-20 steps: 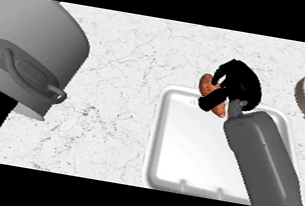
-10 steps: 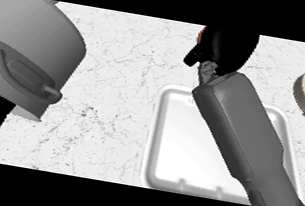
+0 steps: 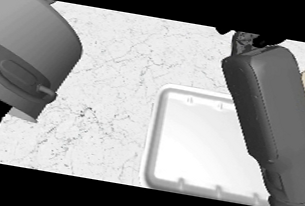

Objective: Pick the sweet potato from the tray and place it in the tiered basket

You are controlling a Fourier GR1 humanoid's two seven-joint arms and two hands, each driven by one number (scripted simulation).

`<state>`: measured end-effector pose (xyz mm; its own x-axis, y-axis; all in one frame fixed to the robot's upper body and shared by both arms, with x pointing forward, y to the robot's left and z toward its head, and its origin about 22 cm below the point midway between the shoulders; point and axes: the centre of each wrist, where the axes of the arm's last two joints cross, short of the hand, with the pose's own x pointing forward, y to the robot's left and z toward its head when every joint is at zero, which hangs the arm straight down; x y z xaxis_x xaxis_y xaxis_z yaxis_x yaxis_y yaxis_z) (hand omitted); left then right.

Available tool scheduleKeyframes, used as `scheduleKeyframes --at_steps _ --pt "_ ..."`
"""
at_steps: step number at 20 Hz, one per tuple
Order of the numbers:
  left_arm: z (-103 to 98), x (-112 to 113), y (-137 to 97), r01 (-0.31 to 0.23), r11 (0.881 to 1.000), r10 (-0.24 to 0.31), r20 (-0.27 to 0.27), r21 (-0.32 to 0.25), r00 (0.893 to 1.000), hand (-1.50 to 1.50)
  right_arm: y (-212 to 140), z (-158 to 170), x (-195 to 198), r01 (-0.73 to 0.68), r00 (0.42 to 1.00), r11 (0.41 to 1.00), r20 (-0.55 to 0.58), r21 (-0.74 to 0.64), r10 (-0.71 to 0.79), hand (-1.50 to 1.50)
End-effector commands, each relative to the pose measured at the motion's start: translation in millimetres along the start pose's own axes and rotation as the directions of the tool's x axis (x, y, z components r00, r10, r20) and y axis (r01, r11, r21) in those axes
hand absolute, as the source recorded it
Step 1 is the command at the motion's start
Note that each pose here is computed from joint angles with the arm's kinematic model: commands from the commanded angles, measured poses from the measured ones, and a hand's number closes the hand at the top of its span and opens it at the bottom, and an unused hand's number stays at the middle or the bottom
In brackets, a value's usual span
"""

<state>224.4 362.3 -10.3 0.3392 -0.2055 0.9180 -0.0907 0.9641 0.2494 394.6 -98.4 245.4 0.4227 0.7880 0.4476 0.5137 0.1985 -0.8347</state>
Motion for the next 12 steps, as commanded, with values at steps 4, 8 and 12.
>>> scheduleKeyframes --at_steps 4,8,12 --pt "-3 -10 -1 -0.001 1.000 0.001 -0.024 -0.007 1.000 0.00 -14 -63 -32 0.052 0.993 0.994 -0.100 -0.096 -0.061 1.50" --pt "-3 13 -1 -0.004 1.000 0.004 -0.023 -0.005 1.000 0.00 -12 -107 -74 0.009 0.995 0.995 -0.098 -0.094 -0.018 1.50" --pt "-11 -1 -20 0.002 1.000 -0.002 -0.014 -0.013 1.000 0.00 -7 -134 -96 0.079 0.992 0.984 -0.089 -0.157 -0.094 1.50"
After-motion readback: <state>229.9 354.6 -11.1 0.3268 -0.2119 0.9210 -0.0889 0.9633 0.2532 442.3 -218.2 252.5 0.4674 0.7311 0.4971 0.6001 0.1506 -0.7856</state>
